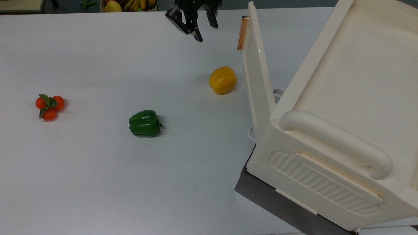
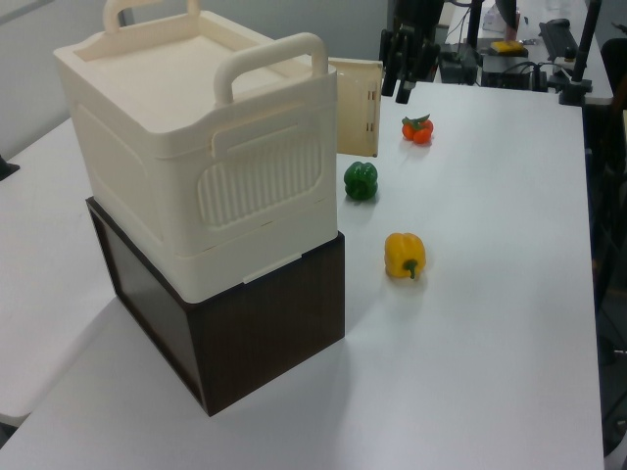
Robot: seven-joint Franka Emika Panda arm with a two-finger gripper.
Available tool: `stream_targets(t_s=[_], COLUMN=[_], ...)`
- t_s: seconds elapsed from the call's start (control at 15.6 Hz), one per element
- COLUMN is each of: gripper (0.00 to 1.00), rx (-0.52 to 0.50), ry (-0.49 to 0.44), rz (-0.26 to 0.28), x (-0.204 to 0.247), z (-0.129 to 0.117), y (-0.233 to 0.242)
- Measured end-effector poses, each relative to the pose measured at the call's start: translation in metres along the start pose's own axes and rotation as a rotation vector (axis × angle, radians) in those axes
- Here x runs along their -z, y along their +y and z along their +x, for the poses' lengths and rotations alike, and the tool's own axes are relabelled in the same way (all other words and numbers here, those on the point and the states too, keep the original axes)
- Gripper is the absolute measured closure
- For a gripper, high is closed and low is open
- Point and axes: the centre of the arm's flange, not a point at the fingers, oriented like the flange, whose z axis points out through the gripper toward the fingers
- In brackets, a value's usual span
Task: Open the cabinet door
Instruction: 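Push the door further open with the gripper along its hinge arc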
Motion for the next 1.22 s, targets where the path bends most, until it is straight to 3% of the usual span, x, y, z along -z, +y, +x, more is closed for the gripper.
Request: stream_targets(t_s=[0.26, 0.32, 0.45, 0.64, 1.22], gripper=[0.03, 0.0, 0.0, 0.0, 0.0], rx=[-0.052, -0.057, -0.061, -0.137, -0.201], ry=[0.005, 0.007, 0.02, 0.113, 0.146], rz=[-0.001, 0.002, 0.0, -0.05, -0.076], x=[0.009, 0.008, 0.006, 0.009, 0.003], z=[0.01, 0.016, 0.027, 0.048, 0.045], y=[-0.021, -0.029, -0.042, -0.053, -0.031])
